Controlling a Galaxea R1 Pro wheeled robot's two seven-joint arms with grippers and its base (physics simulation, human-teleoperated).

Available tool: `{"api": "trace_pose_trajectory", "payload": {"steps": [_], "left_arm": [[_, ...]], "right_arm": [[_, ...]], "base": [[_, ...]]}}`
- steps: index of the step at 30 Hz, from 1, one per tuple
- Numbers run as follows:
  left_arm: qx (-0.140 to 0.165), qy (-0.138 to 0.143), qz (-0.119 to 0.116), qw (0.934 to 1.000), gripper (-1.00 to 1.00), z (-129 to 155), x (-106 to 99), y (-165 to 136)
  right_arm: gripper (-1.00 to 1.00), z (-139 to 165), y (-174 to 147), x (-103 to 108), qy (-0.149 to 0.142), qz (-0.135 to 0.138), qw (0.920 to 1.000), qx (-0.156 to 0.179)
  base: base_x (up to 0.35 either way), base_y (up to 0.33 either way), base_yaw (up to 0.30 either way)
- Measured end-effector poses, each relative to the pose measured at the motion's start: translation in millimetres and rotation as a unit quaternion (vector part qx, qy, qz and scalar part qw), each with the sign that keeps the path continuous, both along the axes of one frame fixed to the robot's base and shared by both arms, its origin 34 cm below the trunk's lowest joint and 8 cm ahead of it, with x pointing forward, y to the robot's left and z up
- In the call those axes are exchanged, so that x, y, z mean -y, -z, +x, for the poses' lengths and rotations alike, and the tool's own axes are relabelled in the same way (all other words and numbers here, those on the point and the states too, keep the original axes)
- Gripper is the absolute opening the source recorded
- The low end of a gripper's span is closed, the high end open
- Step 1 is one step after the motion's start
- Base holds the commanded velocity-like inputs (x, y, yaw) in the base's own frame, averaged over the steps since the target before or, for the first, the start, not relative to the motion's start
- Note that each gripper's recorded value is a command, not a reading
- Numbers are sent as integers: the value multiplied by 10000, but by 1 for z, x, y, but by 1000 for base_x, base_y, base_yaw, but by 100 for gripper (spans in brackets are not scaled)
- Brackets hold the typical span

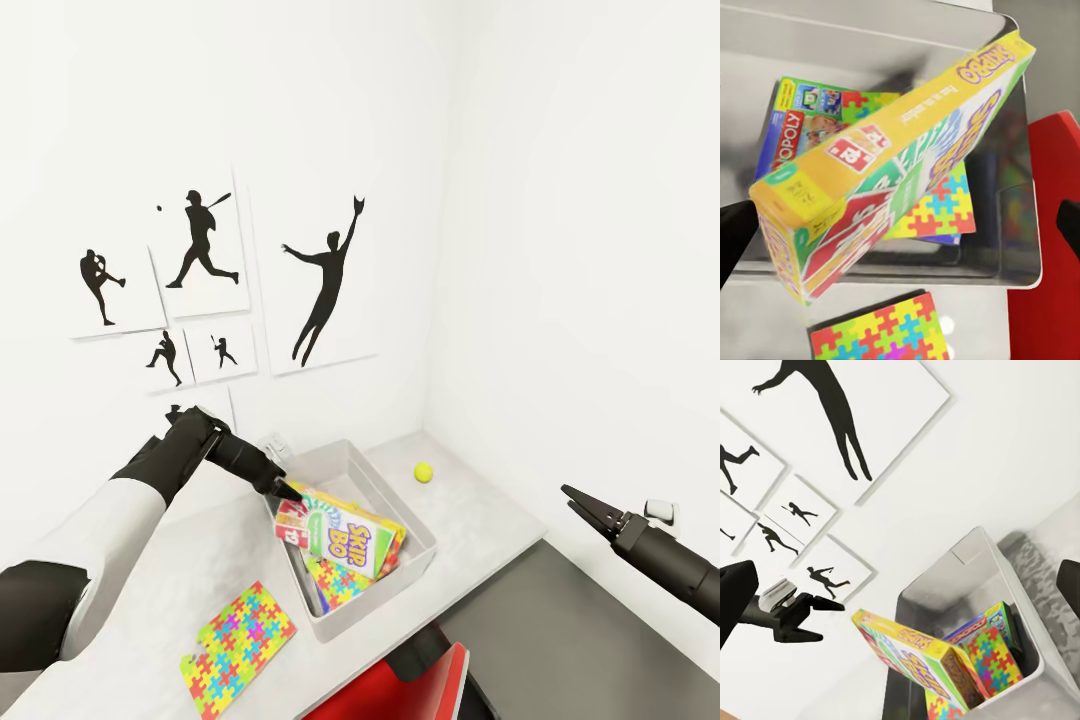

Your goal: Put all the toys in the child's room - the three board games (two on the bed and one on the table), the two jigsaw puzzles on the table, and the tennis ball on the table - inside the toy box on the table in the child's room.

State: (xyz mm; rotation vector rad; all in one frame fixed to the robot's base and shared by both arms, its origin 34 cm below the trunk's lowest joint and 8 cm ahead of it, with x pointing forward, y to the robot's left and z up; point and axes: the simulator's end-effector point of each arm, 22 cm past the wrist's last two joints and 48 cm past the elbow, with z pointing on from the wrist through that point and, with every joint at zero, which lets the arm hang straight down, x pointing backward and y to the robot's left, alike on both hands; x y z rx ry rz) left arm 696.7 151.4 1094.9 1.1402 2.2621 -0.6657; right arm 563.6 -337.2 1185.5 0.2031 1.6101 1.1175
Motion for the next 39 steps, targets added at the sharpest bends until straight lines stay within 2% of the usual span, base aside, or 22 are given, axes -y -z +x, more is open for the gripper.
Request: {"api": "trace_pose_trajectory", "payload": {"steps": [25,32,39], "left_arm": [[250,-77,5,9997,100,9,-6,-15],[398,-345,-395,9978,100,20,-14,-36],[416,-399,-467,9973,100,21,-16,-39]], "right_arm": [[100,0,0,0,-2,5,10000,0],[100,0,0,0,-2,6,10000,-2],[100,0,0,0,-1,3,10000,-3]], "base": [[0,0,0],[0,0,0],[0,0,0]]}}
